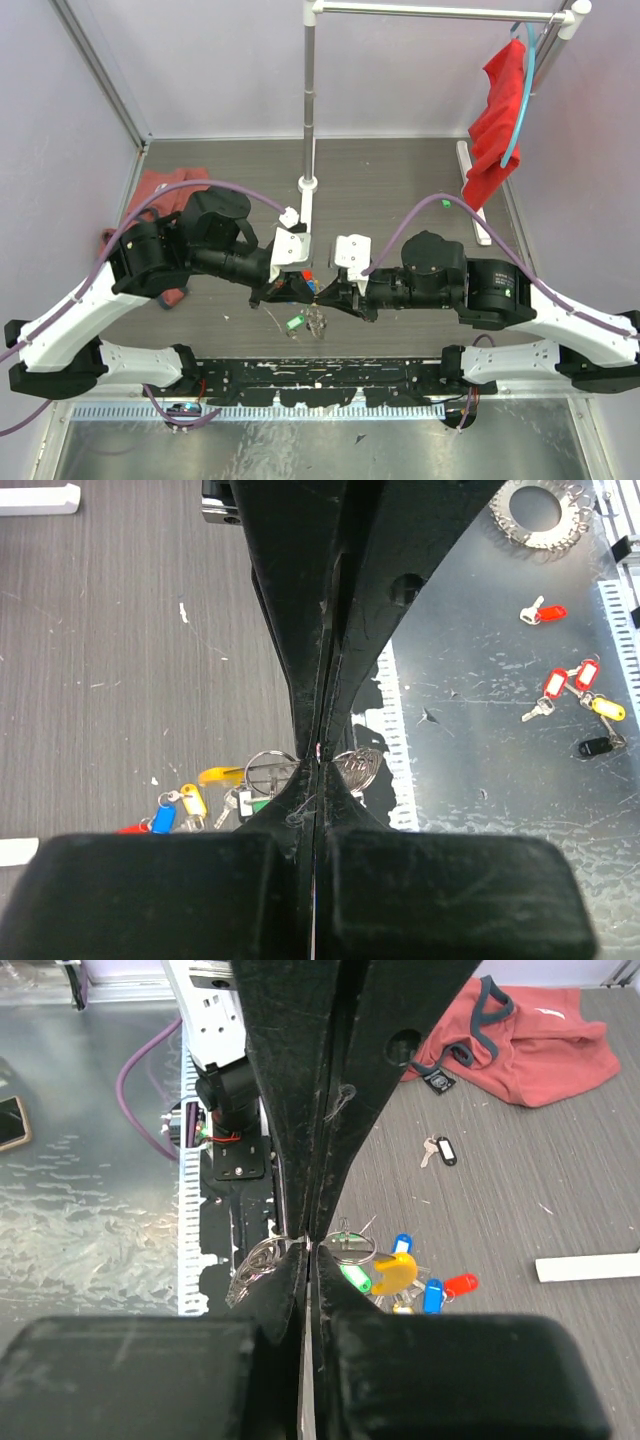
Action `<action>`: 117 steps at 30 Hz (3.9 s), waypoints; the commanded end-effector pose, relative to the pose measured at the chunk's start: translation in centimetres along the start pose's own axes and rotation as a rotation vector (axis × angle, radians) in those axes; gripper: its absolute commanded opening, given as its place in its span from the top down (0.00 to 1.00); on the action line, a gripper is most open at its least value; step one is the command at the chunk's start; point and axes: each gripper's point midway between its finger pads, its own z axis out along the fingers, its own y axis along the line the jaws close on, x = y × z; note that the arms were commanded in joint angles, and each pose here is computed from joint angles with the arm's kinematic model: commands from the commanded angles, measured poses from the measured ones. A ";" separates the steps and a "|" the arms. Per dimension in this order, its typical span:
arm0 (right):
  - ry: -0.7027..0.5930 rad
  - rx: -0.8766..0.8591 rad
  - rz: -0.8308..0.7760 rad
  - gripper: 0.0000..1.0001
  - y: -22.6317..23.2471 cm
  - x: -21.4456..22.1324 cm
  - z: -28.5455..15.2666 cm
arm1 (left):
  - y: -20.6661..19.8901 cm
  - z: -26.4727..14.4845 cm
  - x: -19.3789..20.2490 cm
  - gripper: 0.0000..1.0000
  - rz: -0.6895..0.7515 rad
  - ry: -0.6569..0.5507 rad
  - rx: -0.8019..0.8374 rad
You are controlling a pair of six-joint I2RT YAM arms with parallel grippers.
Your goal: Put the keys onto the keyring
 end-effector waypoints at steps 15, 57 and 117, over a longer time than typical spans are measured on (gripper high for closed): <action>-0.480 0.018 -0.187 0.99 0.4 -6.5 -4.6 | 0.0 -3.8 -5.2 0.64 0.057 -0.361 -0.148; -0.587 0.058 -0.188 0.99 -0.2 -8.7 -5.1 | -0.1 -2.4 -6.2 0.78 0.054 -0.415 -0.096; -0.502 0.044 -0.178 0.99 -0.1 -7.5 -4.3 | -0.7 -3.0 -6.5 0.97 0.078 -0.438 -0.083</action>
